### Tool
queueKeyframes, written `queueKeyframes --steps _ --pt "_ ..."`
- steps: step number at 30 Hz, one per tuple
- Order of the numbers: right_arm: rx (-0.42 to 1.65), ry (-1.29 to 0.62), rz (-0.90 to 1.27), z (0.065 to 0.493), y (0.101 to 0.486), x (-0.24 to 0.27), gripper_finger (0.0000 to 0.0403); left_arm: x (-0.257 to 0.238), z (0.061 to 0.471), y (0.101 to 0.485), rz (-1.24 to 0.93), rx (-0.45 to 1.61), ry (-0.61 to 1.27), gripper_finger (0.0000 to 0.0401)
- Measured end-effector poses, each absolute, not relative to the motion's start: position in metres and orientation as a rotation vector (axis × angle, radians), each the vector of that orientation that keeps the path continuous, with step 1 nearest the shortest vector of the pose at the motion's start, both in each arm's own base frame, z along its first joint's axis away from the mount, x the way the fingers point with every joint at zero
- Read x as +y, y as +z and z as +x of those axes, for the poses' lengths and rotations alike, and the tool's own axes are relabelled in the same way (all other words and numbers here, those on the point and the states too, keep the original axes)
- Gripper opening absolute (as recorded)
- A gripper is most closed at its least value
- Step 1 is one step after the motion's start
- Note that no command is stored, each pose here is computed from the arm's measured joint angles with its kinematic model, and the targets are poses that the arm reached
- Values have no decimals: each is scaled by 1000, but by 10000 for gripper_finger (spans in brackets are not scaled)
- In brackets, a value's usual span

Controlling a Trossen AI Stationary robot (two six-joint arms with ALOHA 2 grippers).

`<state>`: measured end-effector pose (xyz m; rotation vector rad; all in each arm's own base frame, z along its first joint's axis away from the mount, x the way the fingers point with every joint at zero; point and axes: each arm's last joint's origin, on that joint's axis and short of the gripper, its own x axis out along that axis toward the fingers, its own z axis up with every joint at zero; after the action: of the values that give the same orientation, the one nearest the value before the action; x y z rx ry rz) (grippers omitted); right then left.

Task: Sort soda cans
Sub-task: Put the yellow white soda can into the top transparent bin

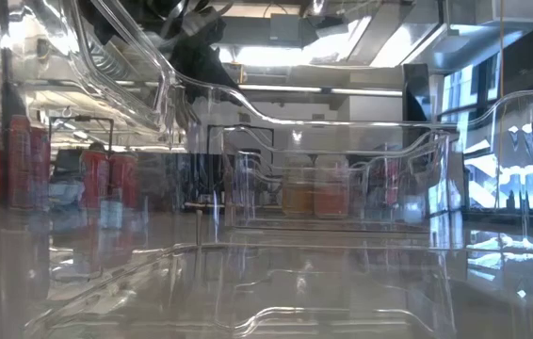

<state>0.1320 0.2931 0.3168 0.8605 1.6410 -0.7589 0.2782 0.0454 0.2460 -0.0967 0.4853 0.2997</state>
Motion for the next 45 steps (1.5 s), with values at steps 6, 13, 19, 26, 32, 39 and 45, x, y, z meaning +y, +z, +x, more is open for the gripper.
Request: queueKeyframes --steps 6,13,19,26,32,39,45 --pt "1635 -759 844 133 306 293 357 45 278 246 -98 485 300 4" --pt "1712 -646 859 136 273 303 357 45 278 246 -98 485 300 4" --pt "1785 -736 797 131 263 296 357 45 278 246 -98 485 300 4" --pt "1752 -723 826 132 261 298 357 45 278 246 -98 485 300 4" --pt "1773 -687 857 133 240 299 357 45 278 246 -98 486 299 4" --pt "1752 -695 832 133 225 295 358 44 279 246 -97 481 295 4" --pt "1758 -688 827 133 221 294 336 44 278 246 -97 485 293 4"
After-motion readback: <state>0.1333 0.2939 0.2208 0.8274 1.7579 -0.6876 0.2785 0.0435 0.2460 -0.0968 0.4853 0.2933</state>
